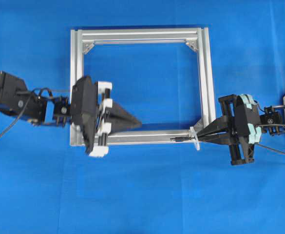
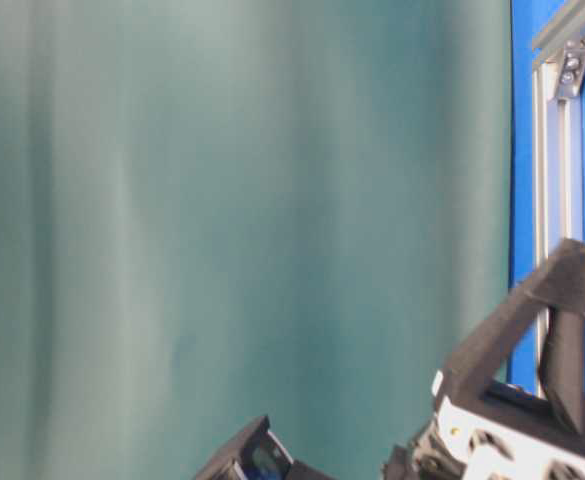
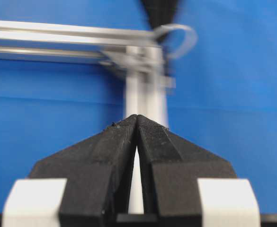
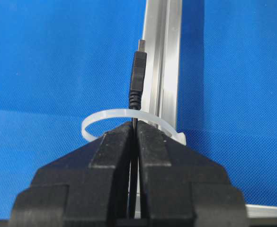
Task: Insert the wire through the string loop located on the right side.
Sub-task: 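Move the left gripper right toward the plug emerging from the loop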
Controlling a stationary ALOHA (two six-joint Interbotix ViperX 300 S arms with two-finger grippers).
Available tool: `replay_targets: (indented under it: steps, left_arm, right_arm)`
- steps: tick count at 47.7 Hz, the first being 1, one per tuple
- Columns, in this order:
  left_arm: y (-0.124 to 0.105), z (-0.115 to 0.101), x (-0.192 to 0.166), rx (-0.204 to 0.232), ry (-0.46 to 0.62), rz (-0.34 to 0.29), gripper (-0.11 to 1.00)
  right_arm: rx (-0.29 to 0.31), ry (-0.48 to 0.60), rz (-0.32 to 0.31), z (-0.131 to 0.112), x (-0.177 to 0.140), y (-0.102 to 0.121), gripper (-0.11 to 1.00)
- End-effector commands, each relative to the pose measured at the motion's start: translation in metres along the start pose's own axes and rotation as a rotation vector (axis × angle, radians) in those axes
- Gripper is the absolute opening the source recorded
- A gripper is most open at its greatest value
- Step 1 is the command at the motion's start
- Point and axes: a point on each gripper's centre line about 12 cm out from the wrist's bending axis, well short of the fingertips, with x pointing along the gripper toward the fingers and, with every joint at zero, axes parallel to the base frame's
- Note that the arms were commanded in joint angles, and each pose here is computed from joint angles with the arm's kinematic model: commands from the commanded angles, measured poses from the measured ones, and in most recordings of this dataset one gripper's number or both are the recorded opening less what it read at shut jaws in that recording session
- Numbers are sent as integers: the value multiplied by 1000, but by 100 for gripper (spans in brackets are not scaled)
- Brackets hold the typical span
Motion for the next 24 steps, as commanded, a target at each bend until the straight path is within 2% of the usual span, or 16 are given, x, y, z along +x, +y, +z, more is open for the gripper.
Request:
replay_targets:
  steps: [1,12,24]
  left_arm:
    - [-10,14,0,-4,-41,-27,0]
    - [-10,16,4,-8,-41,-26,0]
    - [-13,31,27,-9,-56,-28,0]
  right_arm:
    - [1,-32,6,8,1,2,-4]
    - [1,-33,7,9,2,2,-4]
    - [1,-35,7,9,2,2,-4]
